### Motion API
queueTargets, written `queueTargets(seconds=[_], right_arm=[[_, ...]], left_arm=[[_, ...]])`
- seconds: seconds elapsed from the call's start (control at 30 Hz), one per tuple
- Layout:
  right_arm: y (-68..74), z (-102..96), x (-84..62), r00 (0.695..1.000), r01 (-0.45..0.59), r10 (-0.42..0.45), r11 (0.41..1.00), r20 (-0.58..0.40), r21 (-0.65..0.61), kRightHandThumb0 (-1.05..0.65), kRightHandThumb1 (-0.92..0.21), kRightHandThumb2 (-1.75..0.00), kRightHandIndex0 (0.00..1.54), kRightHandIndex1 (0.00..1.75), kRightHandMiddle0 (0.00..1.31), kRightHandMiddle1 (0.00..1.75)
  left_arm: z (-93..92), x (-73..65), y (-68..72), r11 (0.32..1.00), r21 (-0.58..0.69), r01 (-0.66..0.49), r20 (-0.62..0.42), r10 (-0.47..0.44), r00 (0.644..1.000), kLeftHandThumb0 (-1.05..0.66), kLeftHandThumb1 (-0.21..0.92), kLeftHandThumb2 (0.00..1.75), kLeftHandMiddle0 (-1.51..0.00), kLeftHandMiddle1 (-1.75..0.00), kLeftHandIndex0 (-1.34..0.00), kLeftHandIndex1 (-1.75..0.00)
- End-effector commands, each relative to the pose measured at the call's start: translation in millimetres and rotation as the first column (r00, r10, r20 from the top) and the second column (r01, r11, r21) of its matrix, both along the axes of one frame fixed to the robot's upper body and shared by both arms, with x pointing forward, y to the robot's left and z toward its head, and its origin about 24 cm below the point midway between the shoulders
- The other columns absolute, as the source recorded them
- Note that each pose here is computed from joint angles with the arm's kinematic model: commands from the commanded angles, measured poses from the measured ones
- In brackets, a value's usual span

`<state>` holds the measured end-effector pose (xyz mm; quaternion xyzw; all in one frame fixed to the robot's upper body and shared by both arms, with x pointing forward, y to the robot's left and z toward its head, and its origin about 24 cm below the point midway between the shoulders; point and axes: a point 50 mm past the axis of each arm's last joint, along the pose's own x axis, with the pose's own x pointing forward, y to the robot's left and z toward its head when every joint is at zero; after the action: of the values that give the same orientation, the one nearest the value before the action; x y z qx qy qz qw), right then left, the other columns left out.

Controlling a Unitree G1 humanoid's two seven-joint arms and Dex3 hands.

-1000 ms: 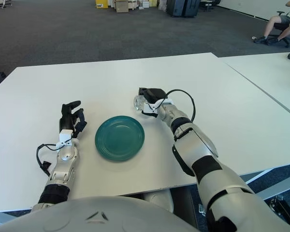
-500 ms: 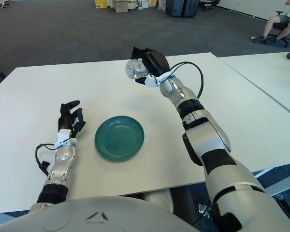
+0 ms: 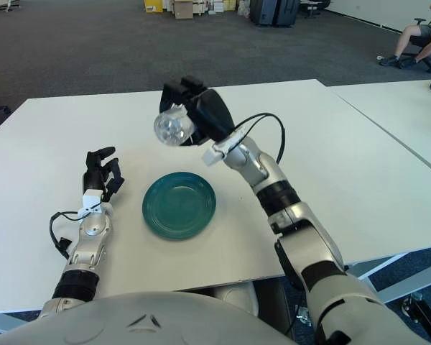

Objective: Put the bottle into the plate.

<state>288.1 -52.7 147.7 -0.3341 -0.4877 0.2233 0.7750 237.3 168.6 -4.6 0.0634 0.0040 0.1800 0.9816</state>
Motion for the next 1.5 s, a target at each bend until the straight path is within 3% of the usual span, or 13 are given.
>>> queueTargets(seconds=[0.0,0.17,0.43,0.63,0.93,1.23,1.47], right_arm=[[1.5,12.4,-9.2,0.996,-0.060,0.061,0.998,0.058,-0.020,0.00,0.00,-1.65,0.86,1.68,0.62,1.75],[6.5,2.7,-23.7,0.985,-0.147,0.153,0.986,0.076,-0.085,0.00,-0.01,-1.66,0.84,1.72,0.63,1.75],[6.6,-17.8,-40.0,0.954,-0.298,0.283,0.923,-0.094,-0.243,0.00,-0.05,-1.63,0.81,1.73,0.59,1.75],[1.1,-38.5,-38.2,0.946,-0.322,0.287,0.888,-0.150,-0.329,0.00,-0.12,-1.54,0.77,1.70,0.54,1.75],[4.8,-52.0,-31.6,0.952,-0.306,0.280,0.866,-0.125,-0.396,0.00,-0.14,-1.50,0.76,1.68,0.51,1.75],[7.3,-53.3,-22.4,0.966,-0.253,0.253,0.866,-0.059,-0.431,0.00,-0.07,-1.57,0.83,1.65,0.57,1.75],[8.6,-60.3,-18.2,0.973,-0.224,0.219,0.853,-0.066,-0.471,0.00,-0.05,-1.59,0.85,1.64,0.58,1.75]], left_arm=[[5.2,6.1,-0.5,1.000,0.008,0.011,0.026,-0.011,1.000,-0.63,0.92,0.80,-0.44,-0.49,-0.23,-1.13],[4.9,7.0,-0.8,1.000,0.011,0.006,0.021,-0.006,1.000,-0.63,0.92,0.80,-0.43,-0.48,-0.24,-1.13],[4.3,8.5,-1.7,1.000,-0.005,-0.004,0.023,0.004,1.000,-0.64,0.92,0.81,-0.43,-0.48,-0.24,-1.12],[3.4,9.2,-0.4,1.000,-0.007,-0.013,0.030,0.013,0.999,-0.61,0.92,0.79,-0.46,-0.49,-0.25,-1.12],[3.2,7.5,1.5,1.000,0.013,-0.004,0.034,0.004,0.999,-0.60,0.92,0.81,-0.46,-0.50,-0.22,-1.11],[1.5,7.8,2.0,1.000,0.020,-0.001,0.021,0.000,1.000,-0.62,0.92,0.84,-0.43,-0.48,-0.18,-1.09],[1.2,8.5,1.6,1.000,-0.001,-0.004,0.026,0.004,1.000,-0.61,0.92,0.83,-0.42,-0.47,-0.21,-1.10]])
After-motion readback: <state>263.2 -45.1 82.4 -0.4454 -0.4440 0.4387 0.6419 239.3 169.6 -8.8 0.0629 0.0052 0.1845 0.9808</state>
